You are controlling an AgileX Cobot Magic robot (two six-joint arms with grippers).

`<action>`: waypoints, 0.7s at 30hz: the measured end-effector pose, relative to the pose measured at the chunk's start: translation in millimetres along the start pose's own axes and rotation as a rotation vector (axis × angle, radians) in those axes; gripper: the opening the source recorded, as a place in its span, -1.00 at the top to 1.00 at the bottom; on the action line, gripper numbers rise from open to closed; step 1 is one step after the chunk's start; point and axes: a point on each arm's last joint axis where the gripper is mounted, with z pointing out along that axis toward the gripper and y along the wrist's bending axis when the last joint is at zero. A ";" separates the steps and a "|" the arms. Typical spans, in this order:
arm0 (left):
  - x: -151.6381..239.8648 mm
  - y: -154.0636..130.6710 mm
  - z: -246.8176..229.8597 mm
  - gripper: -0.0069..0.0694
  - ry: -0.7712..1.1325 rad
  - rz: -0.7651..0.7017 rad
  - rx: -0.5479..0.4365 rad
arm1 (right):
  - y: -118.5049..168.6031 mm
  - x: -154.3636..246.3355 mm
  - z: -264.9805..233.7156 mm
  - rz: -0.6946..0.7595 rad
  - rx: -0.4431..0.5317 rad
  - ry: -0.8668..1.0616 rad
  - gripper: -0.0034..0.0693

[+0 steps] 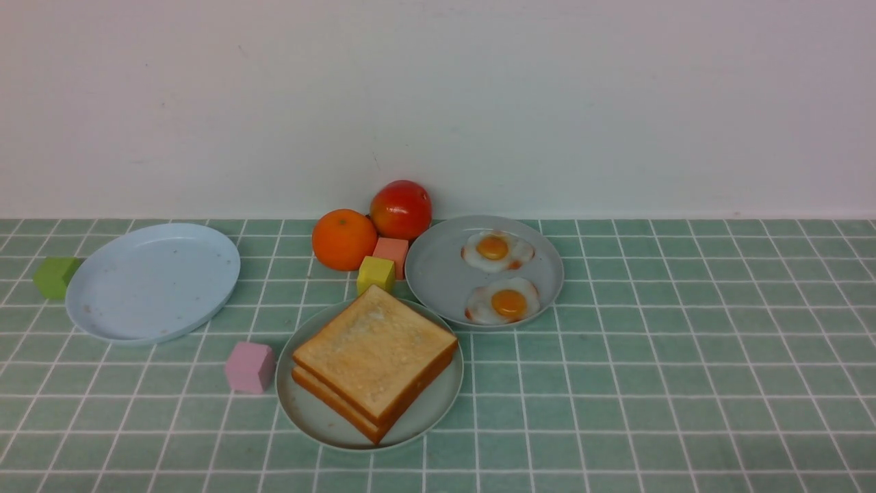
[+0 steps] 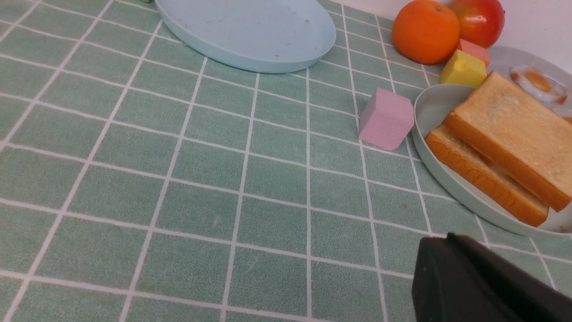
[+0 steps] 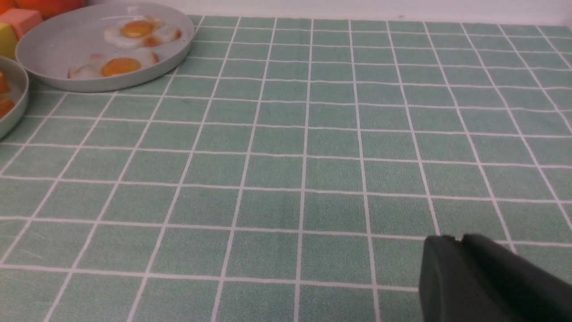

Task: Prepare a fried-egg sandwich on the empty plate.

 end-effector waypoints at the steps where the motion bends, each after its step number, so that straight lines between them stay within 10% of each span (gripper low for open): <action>1: 0.0 0.0 0.0 0.85 0.000 0.000 0.000 | 0.0 0.0 0.0 0.000 0.000 0.000 0.72; 21: 0.0 0.0 0.0 0.83 0.000 0.000 0.000 | 0.0 0.0 0.0 0.000 0.000 0.000 0.63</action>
